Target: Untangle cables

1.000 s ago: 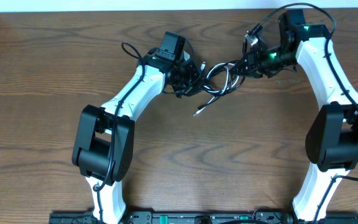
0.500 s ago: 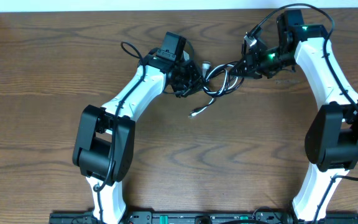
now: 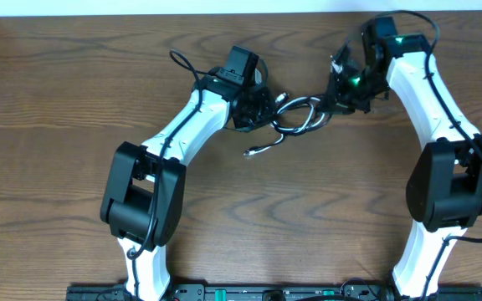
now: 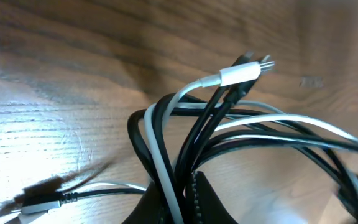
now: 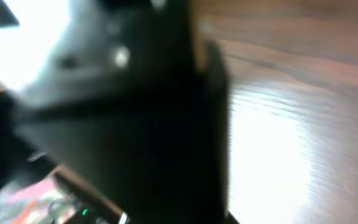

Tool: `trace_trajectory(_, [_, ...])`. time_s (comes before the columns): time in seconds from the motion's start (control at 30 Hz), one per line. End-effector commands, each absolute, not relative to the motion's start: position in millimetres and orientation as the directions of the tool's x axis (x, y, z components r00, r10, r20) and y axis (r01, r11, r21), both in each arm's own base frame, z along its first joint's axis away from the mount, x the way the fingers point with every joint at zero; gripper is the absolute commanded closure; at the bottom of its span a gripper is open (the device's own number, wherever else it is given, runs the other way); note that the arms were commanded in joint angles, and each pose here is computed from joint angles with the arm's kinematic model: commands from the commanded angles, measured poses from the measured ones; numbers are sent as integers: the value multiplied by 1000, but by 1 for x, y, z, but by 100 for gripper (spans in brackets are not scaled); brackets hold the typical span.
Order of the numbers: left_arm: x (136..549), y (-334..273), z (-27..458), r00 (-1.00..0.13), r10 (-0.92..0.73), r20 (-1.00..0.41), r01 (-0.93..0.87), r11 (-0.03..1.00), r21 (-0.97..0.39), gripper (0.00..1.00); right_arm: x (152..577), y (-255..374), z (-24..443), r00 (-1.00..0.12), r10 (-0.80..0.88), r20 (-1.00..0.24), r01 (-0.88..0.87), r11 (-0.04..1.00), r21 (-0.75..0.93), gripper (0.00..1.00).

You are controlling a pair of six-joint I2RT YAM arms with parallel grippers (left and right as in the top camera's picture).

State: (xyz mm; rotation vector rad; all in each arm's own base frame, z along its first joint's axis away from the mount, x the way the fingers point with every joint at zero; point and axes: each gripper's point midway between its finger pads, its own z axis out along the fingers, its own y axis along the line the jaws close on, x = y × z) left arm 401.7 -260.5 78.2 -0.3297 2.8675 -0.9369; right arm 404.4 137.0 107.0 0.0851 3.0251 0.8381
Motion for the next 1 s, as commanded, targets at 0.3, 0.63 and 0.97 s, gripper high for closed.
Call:
trace_trajectory(0.3, [393, -236, 204, -991, -68, -116, 73, 457, -887, 92, 393, 65, 32, -964, 266, 20, 265, 945, 190, 99])
trace_trajectory(0.63, [391, -234, 206, -993, -65, -100, 62, 437, -898, 93, 398, 106, 76, -999, -16, -31, -27, 907, 420, 79])
trace_trajectory(0.97, [406, -222, 187, -977, -210, -26, -92, 534, -841, 92, 407, 112, 132, -993, -77, -84, -106, 898, 427, 44])
